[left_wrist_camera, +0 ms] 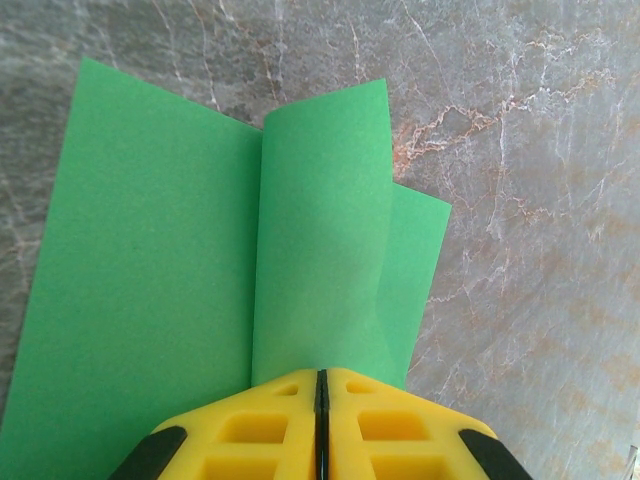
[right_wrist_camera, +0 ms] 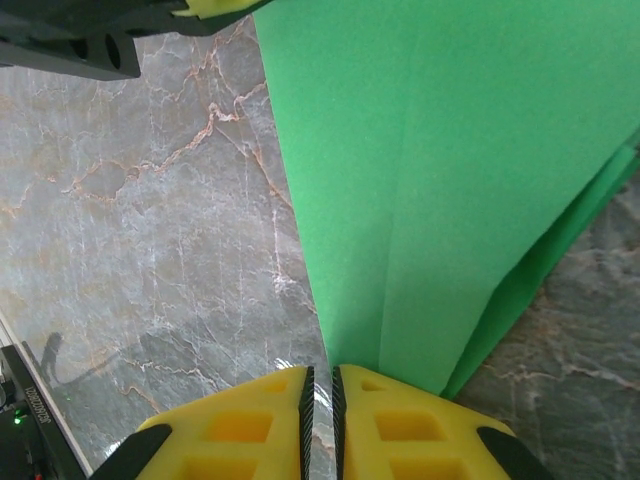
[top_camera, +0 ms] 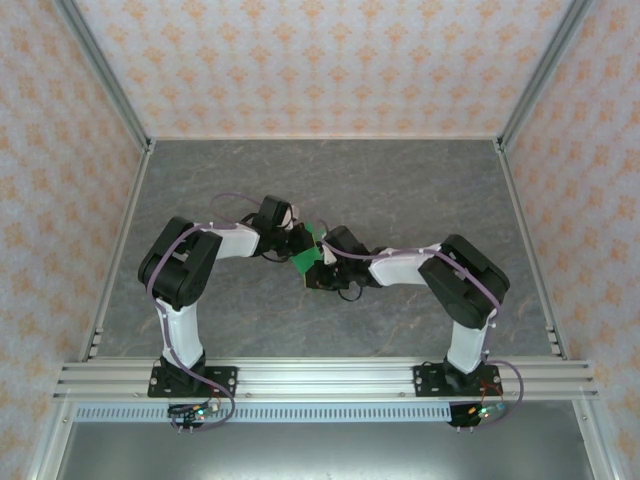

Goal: Fold a paper plane with a square sheet of paper (fold left side to right side)
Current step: Fourth fold the wing at the center of the table.

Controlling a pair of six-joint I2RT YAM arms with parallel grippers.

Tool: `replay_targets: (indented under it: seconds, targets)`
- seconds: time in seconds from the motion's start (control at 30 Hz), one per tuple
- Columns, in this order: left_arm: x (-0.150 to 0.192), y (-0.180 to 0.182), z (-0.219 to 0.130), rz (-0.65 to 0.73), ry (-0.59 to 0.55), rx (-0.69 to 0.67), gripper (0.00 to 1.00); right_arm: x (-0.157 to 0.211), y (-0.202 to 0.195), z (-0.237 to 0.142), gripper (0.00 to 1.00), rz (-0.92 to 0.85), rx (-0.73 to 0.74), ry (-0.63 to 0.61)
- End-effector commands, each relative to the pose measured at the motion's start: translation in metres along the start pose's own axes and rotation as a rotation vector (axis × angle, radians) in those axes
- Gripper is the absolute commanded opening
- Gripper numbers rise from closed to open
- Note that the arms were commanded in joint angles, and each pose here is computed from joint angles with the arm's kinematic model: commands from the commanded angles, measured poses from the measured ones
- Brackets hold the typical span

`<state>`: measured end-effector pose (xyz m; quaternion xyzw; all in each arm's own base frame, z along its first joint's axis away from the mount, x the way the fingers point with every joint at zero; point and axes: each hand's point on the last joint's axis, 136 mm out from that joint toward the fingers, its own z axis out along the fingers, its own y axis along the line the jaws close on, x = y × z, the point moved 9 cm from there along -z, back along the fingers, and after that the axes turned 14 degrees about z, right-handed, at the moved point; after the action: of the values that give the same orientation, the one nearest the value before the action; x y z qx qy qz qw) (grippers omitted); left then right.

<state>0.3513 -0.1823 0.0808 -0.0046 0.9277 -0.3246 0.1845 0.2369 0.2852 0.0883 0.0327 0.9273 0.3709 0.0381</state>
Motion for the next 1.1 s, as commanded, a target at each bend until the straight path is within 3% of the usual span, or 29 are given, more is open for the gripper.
replay_targets:
  seconds: [0.0,0.43,0.6,0.83,1.07]
  targets:
    - [0.029,0.028,0.007,-0.041,0.107,-0.158,0.12,0.027,-0.017,0.0,0.18,0.051,0.072,0.116]
    - [0.029,0.027,0.007,-0.04,0.11,-0.156,0.12,0.032,-0.016,-0.007,0.18,0.046,0.066,0.134]
    - [0.029,0.026,0.006,-0.04,0.109,-0.151,0.12,0.029,0.002,-0.021,0.18,0.004,0.03,0.113]
    - [0.027,0.024,0.003,-0.036,0.1,-0.146,0.12,0.001,0.013,-0.053,0.18,0.004,-0.02,-0.018]
    - [0.026,0.02,0.003,-0.03,0.098,-0.138,0.12,-0.011,0.027,-0.034,0.12,0.013,-0.063,-0.001]
